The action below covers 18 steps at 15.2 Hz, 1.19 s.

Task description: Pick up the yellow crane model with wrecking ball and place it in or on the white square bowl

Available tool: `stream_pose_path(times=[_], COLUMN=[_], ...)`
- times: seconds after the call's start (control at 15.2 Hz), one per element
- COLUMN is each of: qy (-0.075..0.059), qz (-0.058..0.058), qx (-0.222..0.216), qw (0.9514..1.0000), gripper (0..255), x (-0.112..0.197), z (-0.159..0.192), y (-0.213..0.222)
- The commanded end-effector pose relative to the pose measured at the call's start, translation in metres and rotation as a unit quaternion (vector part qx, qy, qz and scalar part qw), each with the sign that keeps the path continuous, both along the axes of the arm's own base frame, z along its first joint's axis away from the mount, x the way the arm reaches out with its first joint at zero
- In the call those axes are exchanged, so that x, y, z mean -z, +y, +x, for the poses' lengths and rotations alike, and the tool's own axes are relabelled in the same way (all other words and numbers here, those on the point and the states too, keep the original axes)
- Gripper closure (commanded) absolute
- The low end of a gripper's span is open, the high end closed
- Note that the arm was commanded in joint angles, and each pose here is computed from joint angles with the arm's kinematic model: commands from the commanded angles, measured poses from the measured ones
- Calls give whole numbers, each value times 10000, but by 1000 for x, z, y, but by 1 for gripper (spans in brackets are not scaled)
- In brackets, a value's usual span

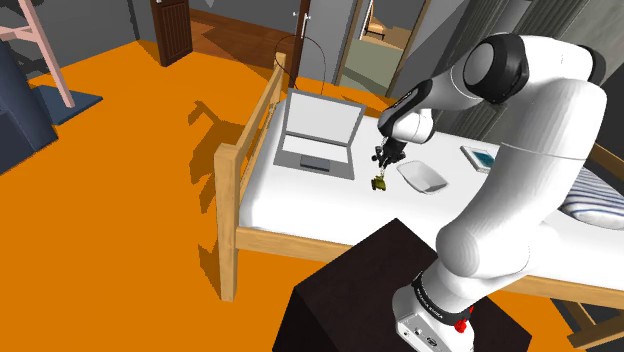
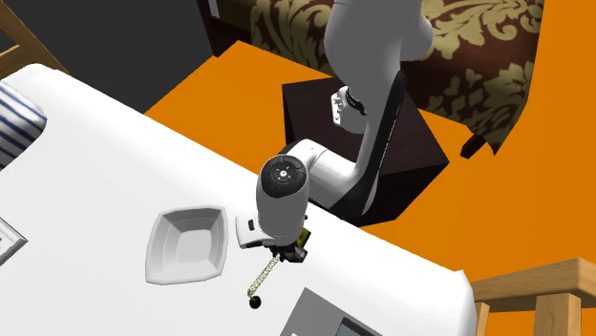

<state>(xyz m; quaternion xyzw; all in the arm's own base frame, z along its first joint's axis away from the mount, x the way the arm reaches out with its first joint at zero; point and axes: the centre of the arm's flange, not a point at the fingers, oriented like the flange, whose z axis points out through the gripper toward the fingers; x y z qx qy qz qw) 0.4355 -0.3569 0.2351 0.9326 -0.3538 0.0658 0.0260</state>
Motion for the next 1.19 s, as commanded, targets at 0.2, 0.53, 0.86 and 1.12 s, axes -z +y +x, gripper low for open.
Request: stream_pose_path(times=[0.2,0.53,0.86,1.12], qy=[1,1,1,1], qz=[1,1,1,1], qx=[1,1,1,1], qw=[10000,10000,10000,10000], gripper=[255,255,255,255], x=[-28,-54,-63,-63], z=[0,0,-18,-41], y=[0,0,-35,-83])
